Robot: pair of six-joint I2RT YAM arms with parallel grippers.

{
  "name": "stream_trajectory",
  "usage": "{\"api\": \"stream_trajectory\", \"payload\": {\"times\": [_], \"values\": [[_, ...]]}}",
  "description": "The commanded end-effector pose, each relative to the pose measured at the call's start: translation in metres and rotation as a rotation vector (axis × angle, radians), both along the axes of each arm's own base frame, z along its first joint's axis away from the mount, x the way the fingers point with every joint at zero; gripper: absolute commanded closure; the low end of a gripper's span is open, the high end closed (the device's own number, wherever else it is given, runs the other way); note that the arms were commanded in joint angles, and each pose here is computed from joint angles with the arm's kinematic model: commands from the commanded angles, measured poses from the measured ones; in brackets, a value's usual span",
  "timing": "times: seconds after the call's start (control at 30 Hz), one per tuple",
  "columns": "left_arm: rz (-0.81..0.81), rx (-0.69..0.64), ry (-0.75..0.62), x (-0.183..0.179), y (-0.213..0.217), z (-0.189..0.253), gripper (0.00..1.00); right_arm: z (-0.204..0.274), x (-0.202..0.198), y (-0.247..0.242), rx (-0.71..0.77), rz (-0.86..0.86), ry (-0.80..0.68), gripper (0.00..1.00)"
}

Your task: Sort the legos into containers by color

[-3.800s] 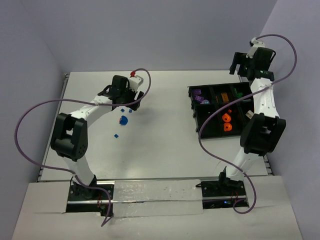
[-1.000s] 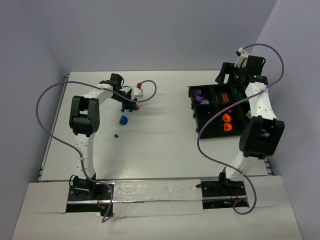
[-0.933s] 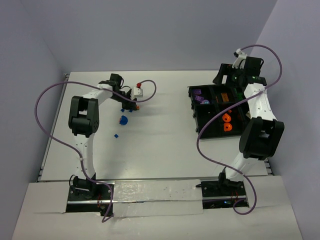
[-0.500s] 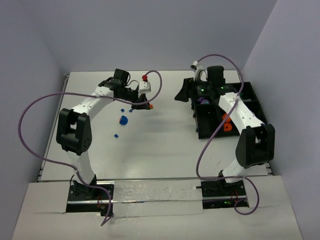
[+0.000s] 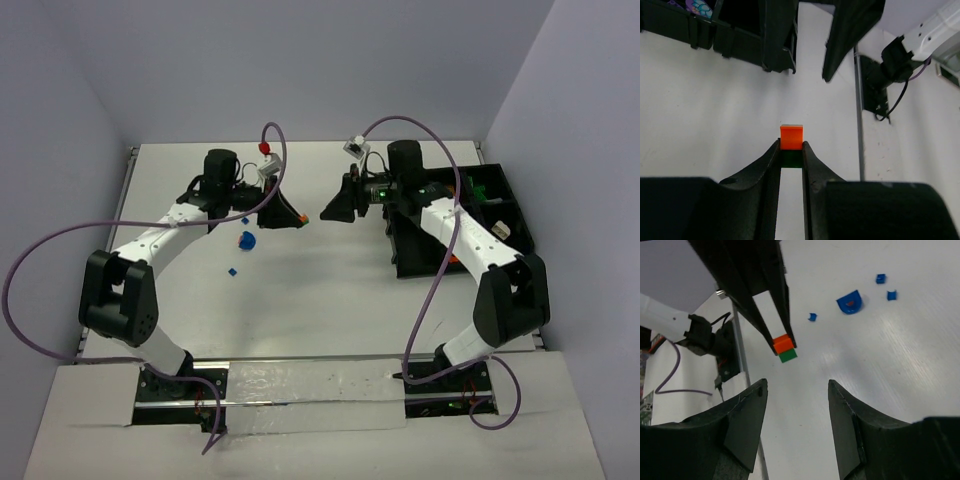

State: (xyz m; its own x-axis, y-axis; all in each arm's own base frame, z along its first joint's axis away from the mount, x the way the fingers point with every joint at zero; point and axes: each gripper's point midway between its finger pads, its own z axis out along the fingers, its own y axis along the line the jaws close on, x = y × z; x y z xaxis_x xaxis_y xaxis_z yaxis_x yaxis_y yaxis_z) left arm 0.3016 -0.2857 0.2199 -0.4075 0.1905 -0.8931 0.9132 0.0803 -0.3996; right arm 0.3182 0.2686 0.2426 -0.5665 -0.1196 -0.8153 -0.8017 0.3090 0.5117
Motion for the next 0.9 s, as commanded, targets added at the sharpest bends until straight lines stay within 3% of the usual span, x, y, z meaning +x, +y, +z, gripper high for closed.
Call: {"api": "stream_trajectory", "payload": {"times": [0.0,0.33,0.57,0.87], "values": [[0.012,-0.108,0.045,-0.005,-0.006,0.039,1.00,0.032,-0.020,0.016,0.082,0.108,-0.077,0.41],[-0.011,-0.221,0.068,-0.017,-0.007,0.058,1.00,0.029,-0.032,0.029,0.142,0.199,0.040,0.29],[-0.016,-0.280,0.094,-0.023,-0.008,0.073,1.00,0.024,-0.029,0.031,0.143,0.205,0.072,0.30],[-0.020,-0.292,0.090,-0.024,-0.009,0.073,1.00,0.036,-0.032,0.033,0.191,0.240,0.053,0.38]]}}
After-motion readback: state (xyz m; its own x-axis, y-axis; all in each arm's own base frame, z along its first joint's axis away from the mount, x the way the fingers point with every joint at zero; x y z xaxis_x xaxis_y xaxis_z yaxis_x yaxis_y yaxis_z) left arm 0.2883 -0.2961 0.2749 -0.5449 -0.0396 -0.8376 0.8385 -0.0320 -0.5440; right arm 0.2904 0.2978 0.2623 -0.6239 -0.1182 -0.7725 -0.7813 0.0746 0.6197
